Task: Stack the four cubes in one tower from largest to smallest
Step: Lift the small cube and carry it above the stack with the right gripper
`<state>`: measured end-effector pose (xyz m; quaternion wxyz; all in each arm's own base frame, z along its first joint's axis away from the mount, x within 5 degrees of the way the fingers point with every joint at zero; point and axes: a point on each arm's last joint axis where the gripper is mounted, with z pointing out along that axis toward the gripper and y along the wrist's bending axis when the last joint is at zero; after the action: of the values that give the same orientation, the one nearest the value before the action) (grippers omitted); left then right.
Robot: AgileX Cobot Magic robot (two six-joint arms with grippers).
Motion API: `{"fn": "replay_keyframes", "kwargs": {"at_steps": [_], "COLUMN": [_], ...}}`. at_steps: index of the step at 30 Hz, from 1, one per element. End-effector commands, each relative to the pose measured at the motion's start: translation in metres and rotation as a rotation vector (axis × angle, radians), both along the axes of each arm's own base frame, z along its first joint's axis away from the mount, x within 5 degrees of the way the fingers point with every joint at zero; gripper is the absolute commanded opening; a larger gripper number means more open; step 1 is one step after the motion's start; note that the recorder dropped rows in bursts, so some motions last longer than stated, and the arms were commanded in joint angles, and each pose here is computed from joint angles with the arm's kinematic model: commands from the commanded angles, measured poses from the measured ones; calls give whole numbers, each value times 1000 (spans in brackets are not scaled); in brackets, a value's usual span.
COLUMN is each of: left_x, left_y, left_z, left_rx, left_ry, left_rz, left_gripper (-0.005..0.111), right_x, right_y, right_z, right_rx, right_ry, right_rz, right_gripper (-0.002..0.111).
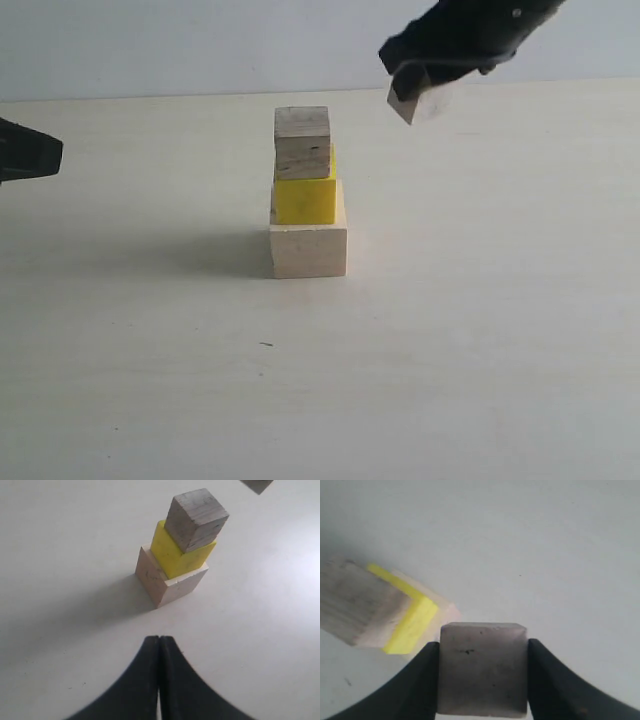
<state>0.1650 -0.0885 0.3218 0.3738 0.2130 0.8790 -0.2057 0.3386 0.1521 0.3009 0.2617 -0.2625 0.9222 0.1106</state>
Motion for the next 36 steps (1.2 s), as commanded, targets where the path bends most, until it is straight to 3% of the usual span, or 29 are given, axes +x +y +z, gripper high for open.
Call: {"fn": "replay_keyframes", "kwargs": {"at_steps": [1,7,16,27,36], "left_x": [-1,-1,-2,-2,-3], "left_y": [0,0,-1,-2,-2], "left_z": [1,1,1,2,2], "left_rx": [-13,-16,-21,-38,-46], "left_ry": [-2,1,5,10,15], "left_rz": [2,1,0,0,-1], "left_gripper": [0,0,0,0,0], "right_x": [-15,-28,-27,-8,-7], "right_y": [22,50,89,107,110], "right_z": [41,59,50,37,31], "right_rx": [7,-119,-111,-74,-20], "right_ry": [27,17,80,110,155], "right_rz": [30,8,-3,-112,-308], "right_gripper": [0,0,0,0,0]}}
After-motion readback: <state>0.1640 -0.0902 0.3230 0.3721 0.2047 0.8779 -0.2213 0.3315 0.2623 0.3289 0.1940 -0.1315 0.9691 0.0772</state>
